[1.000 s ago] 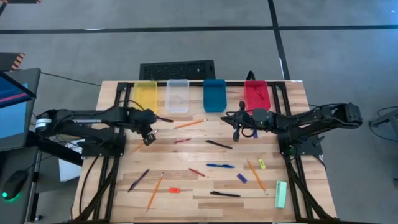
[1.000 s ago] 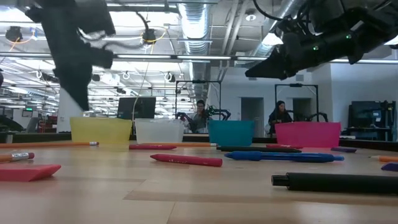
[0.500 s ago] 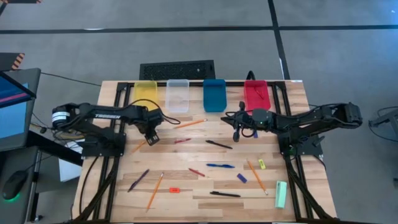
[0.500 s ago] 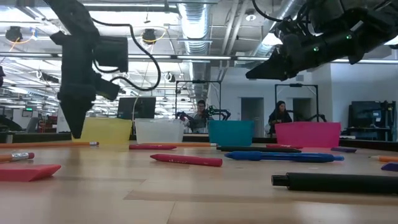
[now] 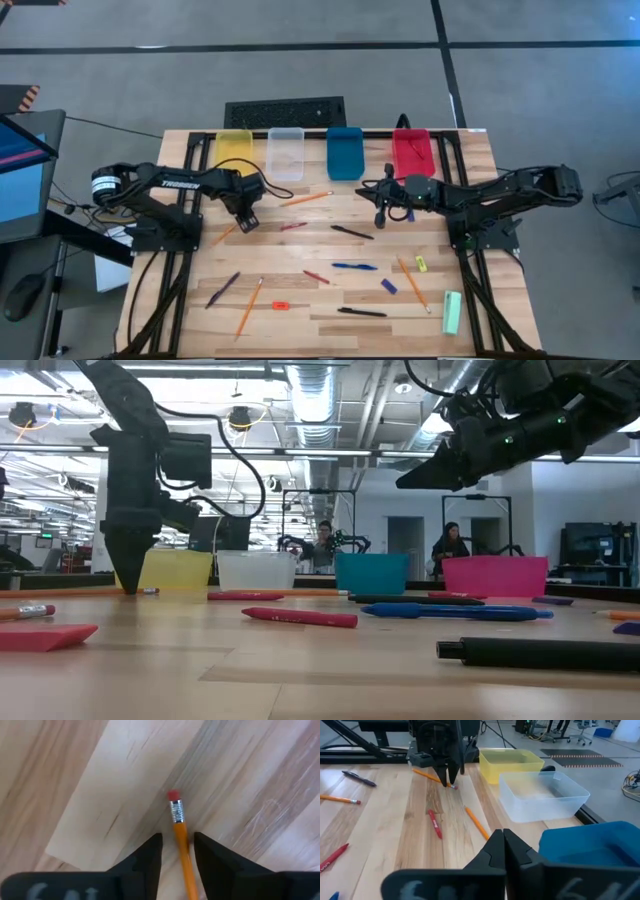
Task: Sort crayons/erasers/pens/pencils in bins
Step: Put the orange pencil into the transparent bin
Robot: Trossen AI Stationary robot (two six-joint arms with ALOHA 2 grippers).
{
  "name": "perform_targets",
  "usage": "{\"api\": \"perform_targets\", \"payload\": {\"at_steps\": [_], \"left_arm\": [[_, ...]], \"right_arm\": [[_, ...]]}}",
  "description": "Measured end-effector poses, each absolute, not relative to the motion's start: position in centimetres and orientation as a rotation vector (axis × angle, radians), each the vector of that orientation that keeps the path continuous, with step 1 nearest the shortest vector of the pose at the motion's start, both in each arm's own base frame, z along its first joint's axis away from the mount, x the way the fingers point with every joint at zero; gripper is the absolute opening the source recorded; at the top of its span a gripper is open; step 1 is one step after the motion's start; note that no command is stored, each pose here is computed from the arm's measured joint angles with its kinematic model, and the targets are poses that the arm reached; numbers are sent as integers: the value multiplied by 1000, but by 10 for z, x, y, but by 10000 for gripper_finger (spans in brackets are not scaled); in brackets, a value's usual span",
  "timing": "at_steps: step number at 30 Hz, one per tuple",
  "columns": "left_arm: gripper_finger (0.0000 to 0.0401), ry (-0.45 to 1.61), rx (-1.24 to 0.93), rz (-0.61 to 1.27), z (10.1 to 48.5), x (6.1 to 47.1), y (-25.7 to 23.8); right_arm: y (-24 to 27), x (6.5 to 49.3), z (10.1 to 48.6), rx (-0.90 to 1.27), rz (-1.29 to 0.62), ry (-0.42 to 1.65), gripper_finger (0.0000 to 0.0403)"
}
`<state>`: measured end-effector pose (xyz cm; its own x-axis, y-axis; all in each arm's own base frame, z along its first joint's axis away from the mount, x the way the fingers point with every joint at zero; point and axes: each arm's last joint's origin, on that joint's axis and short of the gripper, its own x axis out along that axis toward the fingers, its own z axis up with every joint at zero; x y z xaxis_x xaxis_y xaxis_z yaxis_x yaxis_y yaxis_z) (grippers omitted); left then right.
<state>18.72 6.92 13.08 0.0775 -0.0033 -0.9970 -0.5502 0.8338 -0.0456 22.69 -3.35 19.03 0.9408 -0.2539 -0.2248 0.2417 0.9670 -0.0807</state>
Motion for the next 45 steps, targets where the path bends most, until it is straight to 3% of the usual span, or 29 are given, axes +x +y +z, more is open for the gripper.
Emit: {"api": "perform_targets", "payload": {"at_steps": [9,24,34,45], "left_arm": [[26,1455,-419,355,130,187,69],[18,1338,-448,273,162,199,72],[18,1075,-478,220,221,214,79],[18,613,-401,209,294,234,99]], "right_arm": [[-34,227,190,-57,-252,236,3],[-33,227,190,-56,-252,238,6],[-33,227,190,-56,-251,241,3],[-33,227,189,-53,-251,250,3]]}}
